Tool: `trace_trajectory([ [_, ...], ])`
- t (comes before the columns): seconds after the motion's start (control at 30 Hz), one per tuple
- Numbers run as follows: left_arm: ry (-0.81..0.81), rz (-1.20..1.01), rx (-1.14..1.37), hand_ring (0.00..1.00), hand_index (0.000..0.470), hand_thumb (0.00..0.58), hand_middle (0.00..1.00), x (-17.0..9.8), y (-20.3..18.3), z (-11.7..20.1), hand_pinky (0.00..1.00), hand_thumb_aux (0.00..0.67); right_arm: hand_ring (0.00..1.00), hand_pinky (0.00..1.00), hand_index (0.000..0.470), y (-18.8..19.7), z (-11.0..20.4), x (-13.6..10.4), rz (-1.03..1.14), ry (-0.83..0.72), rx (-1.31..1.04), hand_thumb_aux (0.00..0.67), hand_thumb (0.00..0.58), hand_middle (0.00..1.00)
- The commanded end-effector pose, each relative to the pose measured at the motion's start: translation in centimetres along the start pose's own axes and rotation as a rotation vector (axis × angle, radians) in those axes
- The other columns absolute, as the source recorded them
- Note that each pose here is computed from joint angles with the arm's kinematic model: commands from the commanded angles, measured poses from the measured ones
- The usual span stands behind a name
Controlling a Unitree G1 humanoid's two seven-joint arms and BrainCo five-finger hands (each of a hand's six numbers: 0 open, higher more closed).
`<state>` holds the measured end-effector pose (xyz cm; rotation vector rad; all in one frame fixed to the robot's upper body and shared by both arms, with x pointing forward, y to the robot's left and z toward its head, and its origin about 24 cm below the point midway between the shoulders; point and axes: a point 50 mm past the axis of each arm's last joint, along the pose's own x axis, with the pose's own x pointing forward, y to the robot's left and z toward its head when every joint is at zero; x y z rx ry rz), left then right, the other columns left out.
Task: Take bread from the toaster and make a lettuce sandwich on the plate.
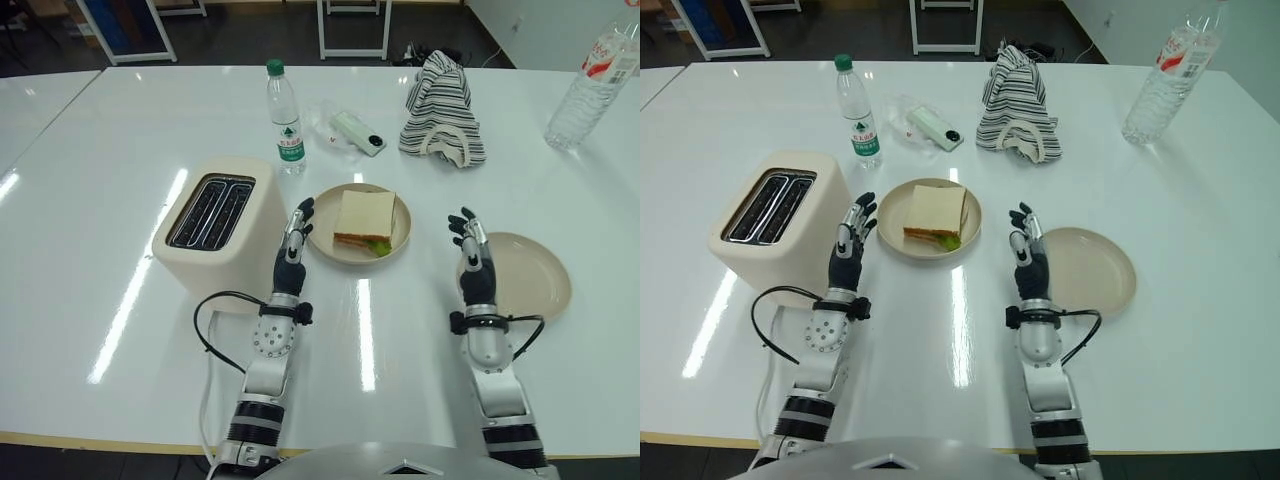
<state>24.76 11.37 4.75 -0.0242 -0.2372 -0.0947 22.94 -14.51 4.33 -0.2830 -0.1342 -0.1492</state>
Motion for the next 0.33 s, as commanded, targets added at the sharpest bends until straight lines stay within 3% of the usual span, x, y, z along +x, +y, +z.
trace_trajectory([
  [0.03, 0.035, 0.020, -0.098, 0.00, 0.000, 0.000, 0.00, -0.80, -0.88, -1.14, 0.00, 0.000, 0.00, 0.00, 0.000, 1.33, -0.98, -0.71, -0.022, 0.041, 0.038, 0.000, 0.000, 0.00],
  [0.33, 0.000, 0.002, -0.044, 0.00, 0.000, 0.000, 0.00, -0.56, -1.04, -1.18, 0.00, 0.000, 0.00, 0.00, 0.000, 1.50, -1.68, -0.87, -0.034, 0.063, 0.021, 0.000, 0.000, 0.00],
])
